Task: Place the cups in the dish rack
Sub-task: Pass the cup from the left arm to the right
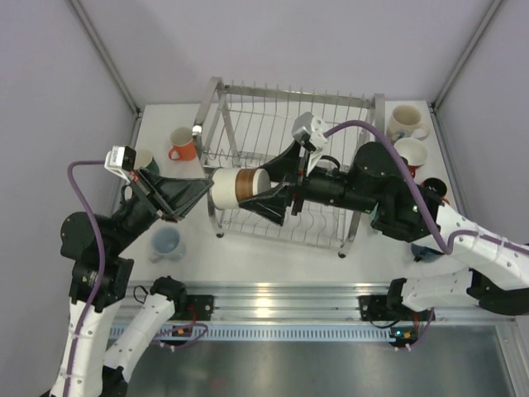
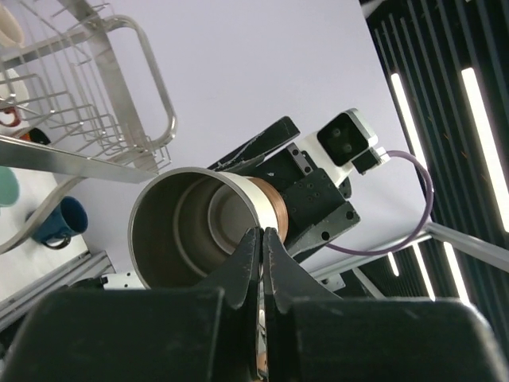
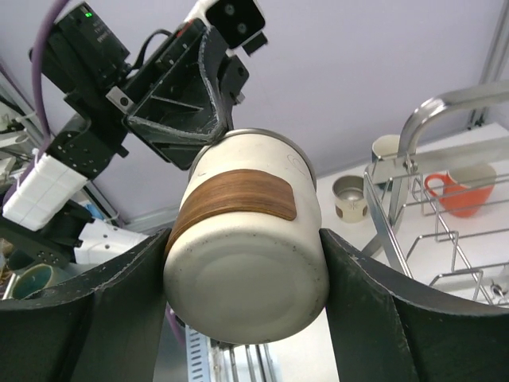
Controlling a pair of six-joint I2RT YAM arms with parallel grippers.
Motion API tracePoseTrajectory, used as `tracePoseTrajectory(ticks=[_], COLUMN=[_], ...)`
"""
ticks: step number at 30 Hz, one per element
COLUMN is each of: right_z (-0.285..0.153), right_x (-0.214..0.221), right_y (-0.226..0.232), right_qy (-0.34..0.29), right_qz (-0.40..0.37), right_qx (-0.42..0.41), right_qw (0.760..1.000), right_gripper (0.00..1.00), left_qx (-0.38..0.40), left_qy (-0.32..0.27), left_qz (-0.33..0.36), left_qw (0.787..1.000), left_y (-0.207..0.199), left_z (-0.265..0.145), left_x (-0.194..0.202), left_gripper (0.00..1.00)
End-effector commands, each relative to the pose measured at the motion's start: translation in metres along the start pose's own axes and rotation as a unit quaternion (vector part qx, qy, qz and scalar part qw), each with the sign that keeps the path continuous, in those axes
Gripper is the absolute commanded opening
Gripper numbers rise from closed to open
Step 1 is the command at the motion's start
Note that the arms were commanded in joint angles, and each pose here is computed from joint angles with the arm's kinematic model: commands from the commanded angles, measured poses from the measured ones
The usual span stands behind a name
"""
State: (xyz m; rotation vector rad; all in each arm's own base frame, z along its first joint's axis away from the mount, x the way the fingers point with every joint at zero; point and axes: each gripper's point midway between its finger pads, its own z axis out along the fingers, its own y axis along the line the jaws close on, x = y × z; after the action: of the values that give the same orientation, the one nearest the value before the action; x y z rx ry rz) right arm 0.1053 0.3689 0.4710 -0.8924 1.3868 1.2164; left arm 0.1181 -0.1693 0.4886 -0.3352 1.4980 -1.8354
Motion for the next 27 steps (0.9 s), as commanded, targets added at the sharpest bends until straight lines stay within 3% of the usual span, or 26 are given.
tracePoseTrajectory(ticks=[1,4,6,8,13,23,27], right_z=[-0.034,-0.036,-0.034,-0.032,-0.03,-0.013,-0.007], right_x=[-0.07,-0.077,-0.079,-0.081,-0.075,-0.058,-0.054], right_y=[0.03,0.035,0.036,0.032,0.027,0.026,0.026], right_qy=[-0.118,-0.138,-0.141,-0.139,-0.132,-0.107,-0.102], right_qz=[-0.025,-0.035,-0.038,-0.036,-0.035,-0.019,-0.016], right_qx=[-0.054,-0.067,-0.071,-0.058,-0.048,-0.056,-0.057], right_qw=[0.991,0.988,0.987,0.988,0.99,0.992,0.993], right_gripper=[0.6,0.69,0.58,0.34,0.22,0.44,0.41], left_qx=[0.073,0.089,0.086,0.086,0.072,0.107,0.12], left_qy=[-0.066,-0.078,-0.081,-0.077,-0.048,-0.048,-0.046], left_qz=[-0.015,-0.023,-0.024,-0.02,-0.008,-0.032,-0.041], left_qw=[0.995,0.993,0.993,0.993,0.996,0.993,0.991], left_y=[-0.041,-0.048,-0.046,-0.046,-0.035,-0.035,-0.036], left_z=[-0.003,-0.006,-0.004,-0.004,0.001,-0.002,-0.003], left_x=[-0.022,-0.025,-0.027,-0.026,-0.018,-0.018,-0.017], left_gripper=[0.0,0.0,0.0,0.0,0.0,0.0,0.0])
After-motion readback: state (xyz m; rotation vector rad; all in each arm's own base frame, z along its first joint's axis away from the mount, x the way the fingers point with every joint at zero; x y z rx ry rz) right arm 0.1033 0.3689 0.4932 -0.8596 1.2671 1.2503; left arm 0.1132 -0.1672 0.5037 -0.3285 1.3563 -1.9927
